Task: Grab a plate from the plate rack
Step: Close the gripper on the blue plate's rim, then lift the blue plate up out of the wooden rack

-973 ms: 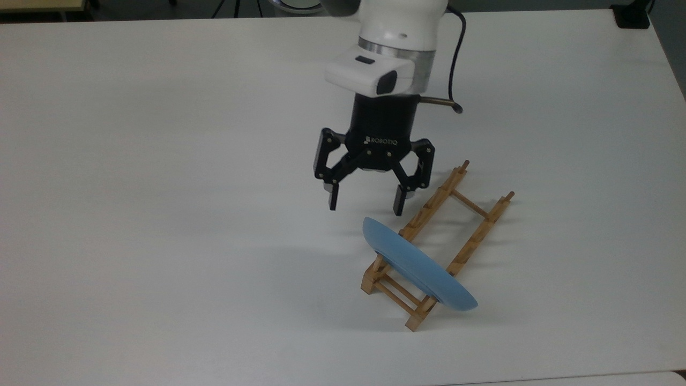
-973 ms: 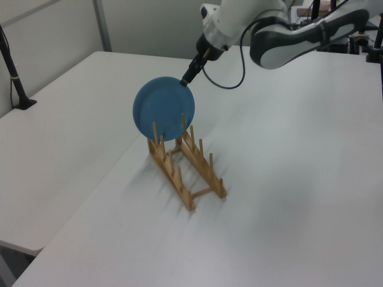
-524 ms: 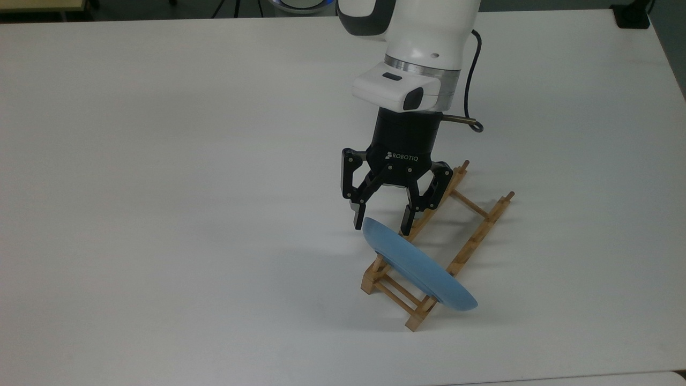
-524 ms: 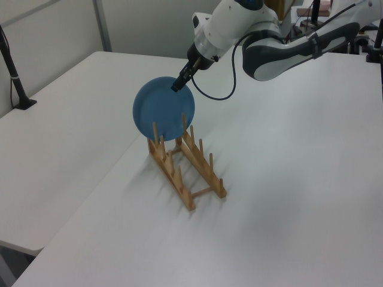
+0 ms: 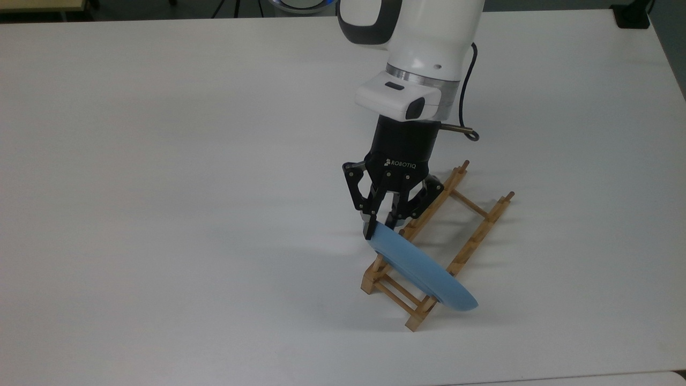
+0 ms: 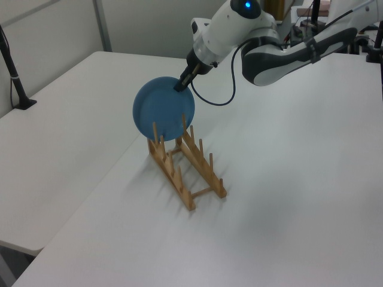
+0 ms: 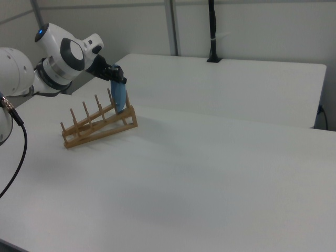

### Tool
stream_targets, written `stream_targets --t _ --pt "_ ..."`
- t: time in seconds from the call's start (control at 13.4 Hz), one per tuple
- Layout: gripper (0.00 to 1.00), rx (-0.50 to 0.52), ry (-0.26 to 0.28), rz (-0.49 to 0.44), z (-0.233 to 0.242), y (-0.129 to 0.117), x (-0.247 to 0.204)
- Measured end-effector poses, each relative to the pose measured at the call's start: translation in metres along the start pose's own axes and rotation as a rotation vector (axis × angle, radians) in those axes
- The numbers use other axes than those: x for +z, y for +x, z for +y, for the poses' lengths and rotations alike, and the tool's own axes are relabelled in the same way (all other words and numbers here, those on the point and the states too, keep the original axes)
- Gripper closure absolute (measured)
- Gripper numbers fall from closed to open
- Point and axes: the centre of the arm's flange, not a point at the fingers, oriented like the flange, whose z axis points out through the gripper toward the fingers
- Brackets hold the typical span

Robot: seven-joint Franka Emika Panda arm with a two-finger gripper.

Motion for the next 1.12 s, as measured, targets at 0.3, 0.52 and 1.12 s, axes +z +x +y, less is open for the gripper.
stream_targets --t 0.3,0.52,1.12 --pt "0.93 -0.020 -0.013 0.004 -0.001 -0.002 0.003" --pt "0.93 -0.015 -0.013 0.016 0.000 0.003 -0.001" --pt "0.93 0.147 0.047 0.031 0.054 0.053 -0.099"
